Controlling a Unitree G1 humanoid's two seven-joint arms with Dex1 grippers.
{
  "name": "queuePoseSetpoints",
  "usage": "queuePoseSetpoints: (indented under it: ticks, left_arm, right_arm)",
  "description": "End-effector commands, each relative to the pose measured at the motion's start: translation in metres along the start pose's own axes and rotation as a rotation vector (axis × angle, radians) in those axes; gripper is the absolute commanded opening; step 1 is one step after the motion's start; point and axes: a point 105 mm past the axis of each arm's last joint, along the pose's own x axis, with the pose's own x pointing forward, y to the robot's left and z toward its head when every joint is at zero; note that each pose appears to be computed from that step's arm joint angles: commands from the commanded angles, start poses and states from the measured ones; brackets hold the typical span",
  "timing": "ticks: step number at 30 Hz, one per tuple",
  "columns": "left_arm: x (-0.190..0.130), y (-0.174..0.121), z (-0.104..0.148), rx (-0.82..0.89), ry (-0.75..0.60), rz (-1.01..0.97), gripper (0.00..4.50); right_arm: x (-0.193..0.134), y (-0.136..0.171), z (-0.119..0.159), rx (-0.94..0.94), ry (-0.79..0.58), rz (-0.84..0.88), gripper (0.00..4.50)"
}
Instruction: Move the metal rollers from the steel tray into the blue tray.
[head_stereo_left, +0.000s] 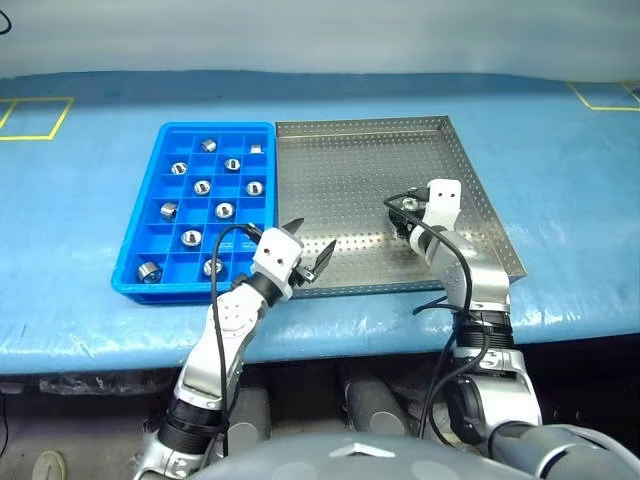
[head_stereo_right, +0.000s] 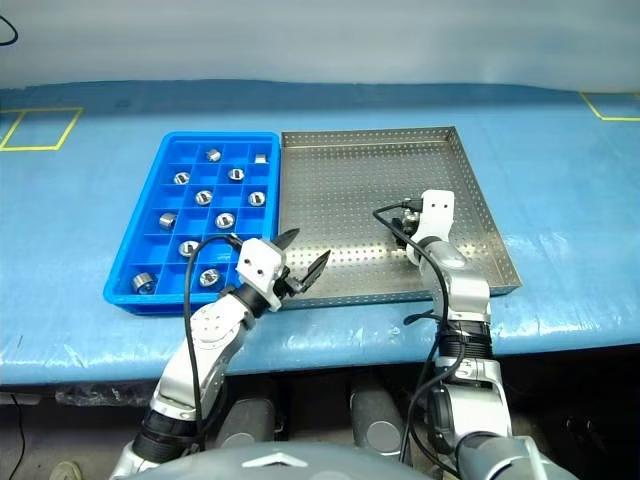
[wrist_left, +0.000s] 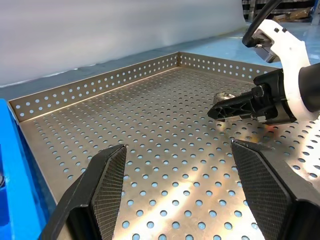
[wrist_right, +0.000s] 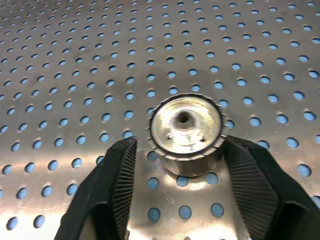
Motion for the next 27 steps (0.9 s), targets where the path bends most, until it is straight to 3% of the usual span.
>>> queuePoseSetpoints:
  ticks: [1,6,15,18,27]
  left_arm:
    - [-0.001,0.0,0.012,0.003,-0.049,0.008,3.68]
    - [-0.003,0.001,0.012,0.001,-0.051,0.024,3.68]
    - [-0.019,0.01,0.009,-0.003,-0.037,0.1,3.68]
    - [-0.025,0.013,0.008,0.001,-0.027,0.135,3.68]
    - [-0.044,0.019,0.003,-0.004,0.001,0.247,3.68]
  right_arm:
    - [0.002,0.002,0.011,-0.025,-0.046,-0.005,1.68]
    - [-0.004,0.015,0.029,-0.071,-0.165,0.053,1.6]
    - [-0.021,0.086,0.058,-0.115,-0.32,0.393,1.6]
    - [-0.03,0.121,0.057,-0.152,-0.311,0.557,1.6]
    - [-0.042,0.173,0.046,-0.222,-0.257,0.822,1.6]
